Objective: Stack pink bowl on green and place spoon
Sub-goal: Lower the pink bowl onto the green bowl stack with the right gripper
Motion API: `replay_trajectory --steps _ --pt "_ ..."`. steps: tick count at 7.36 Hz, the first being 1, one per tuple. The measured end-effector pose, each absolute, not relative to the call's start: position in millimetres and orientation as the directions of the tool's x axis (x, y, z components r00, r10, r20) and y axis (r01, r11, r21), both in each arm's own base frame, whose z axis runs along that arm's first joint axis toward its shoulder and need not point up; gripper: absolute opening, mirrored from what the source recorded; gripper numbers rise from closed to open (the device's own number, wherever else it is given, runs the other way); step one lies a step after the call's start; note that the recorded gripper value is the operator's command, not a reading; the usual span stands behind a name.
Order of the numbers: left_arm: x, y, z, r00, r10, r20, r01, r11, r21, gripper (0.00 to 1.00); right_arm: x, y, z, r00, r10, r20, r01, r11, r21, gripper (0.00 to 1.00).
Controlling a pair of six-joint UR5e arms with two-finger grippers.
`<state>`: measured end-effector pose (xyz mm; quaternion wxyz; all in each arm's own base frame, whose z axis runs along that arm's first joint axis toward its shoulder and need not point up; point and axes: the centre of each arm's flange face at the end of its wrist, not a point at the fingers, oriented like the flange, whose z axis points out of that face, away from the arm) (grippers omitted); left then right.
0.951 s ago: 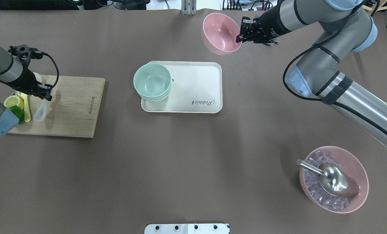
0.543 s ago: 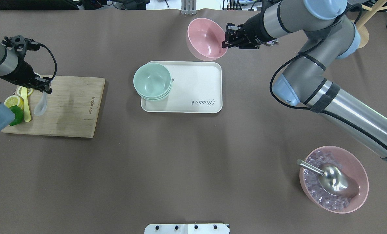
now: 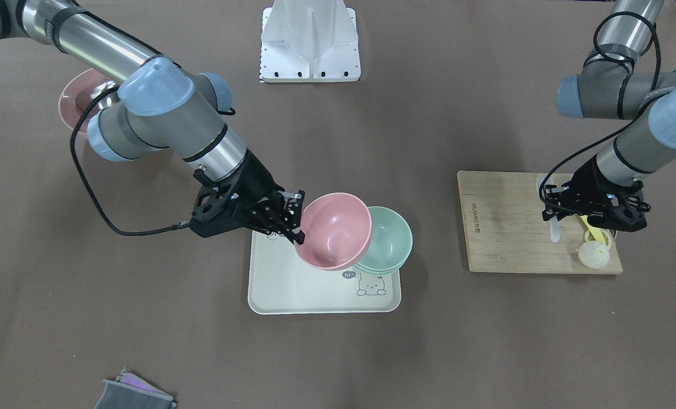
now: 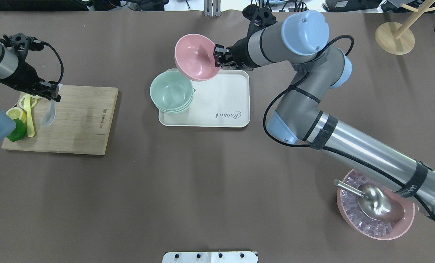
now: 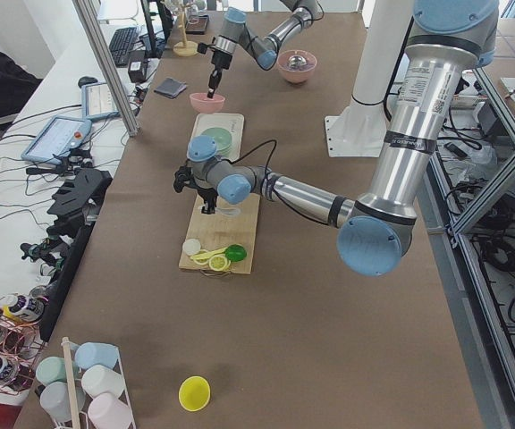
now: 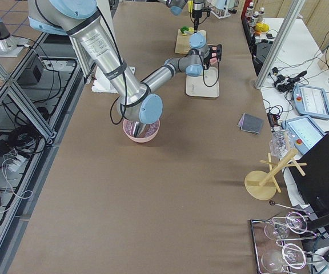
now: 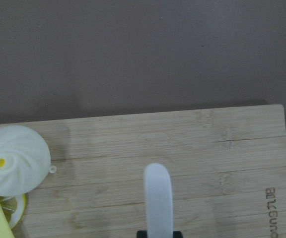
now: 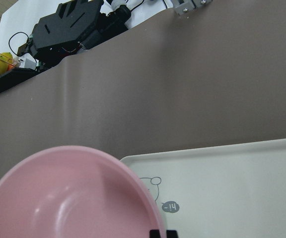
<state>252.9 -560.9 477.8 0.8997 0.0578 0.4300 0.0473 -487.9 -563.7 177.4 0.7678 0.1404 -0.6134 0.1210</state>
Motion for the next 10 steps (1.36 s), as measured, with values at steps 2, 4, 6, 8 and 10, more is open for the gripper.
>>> replay_trajectory --steps 2,4,6,8,10 --pt "253 -561 479 0.626 0.133 -0.768 -0.036 0.989 0.142 0.0 -523 -560 160 0.22 0.023 0.975 -0.361 0.931 0.06 0.0" --pt "254 -562 478 0.626 0.133 -0.768 -0.037 0.989 0.141 0.0 -546 -555 151 0.228 0.024 0.973 -0.354 0.933 0.06 0.0" --pt "255 -563 480 0.628 0.131 -0.767 -0.038 0.99 0.138 0.0 -556 -550 153 0.234 0.024 0.972 -0.347 0.936 0.06 0.0" --pt "255 -563 482 0.629 0.13 -0.767 -0.039 0.99 0.137 0.0 -564 -548 158 0.244 0.03 0.969 -0.34 0.939 0.057 0.0" --pt "255 -563 483 0.63 0.129 -0.766 -0.039 0.99 0.134 0.0 -569 -546 161 0.25 0.032 0.968 -0.335 0.941 0.055 0.0"
